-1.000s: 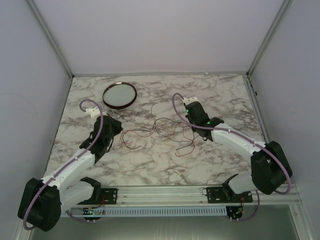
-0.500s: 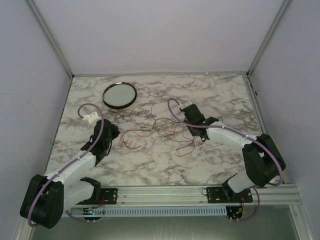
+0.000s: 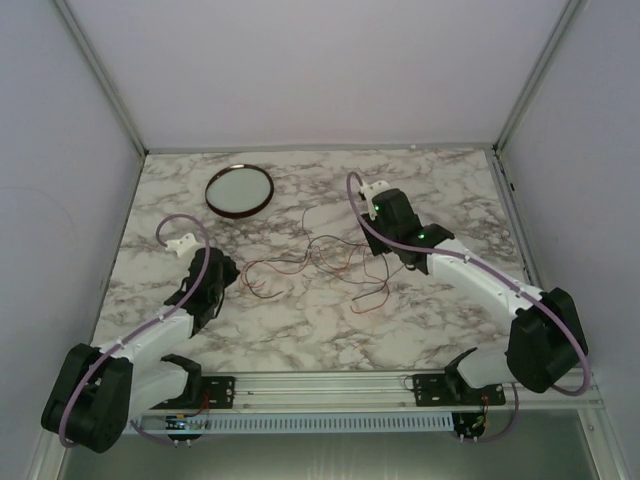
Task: Zip-tie the wires
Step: Place the cable at the center of the board.
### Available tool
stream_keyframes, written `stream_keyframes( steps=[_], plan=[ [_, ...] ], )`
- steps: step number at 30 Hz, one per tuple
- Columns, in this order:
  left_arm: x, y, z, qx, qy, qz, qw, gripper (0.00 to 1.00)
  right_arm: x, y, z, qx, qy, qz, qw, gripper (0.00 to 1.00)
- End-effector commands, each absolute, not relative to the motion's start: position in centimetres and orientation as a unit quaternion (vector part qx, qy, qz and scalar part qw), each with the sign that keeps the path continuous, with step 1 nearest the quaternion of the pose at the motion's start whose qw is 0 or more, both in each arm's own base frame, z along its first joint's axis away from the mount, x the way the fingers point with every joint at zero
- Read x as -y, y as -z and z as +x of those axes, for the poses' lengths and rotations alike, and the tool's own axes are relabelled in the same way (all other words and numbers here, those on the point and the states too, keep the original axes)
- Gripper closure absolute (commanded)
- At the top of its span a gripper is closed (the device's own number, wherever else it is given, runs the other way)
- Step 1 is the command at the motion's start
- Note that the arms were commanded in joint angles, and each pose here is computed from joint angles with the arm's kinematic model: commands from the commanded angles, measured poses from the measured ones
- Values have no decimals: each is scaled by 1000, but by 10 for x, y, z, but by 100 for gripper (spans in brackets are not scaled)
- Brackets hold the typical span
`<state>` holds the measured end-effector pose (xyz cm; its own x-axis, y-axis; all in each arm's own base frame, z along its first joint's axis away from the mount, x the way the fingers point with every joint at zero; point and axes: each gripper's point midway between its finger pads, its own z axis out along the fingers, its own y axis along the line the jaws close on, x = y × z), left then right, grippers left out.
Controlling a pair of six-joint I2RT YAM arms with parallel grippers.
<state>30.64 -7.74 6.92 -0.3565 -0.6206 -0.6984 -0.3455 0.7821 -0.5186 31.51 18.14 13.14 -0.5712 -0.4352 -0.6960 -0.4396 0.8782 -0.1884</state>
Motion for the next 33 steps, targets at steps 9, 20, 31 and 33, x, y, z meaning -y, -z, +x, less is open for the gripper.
stream_keyframes(
  steps=[9, 20, 31, 33],
  plan=[
    [76, -58, 304, -807, 148, -314, 478, 52, -226, -191, 341, -851, -94, -199, 477, 47],
    [51, -108, 298, -780, 112, -326, 523, 7, -229, -188, 348, -848, -94, -193, 484, 43],
    [110, -222, 348, -766, 190, -117, 603, 0, -251, -200, 357, -833, -139, -182, 504, 42],
    [135, -223, 366, -788, 208, -61, 576, 0, -247, -204, 356, -831, -136, -178, 509, 42]
  ],
)
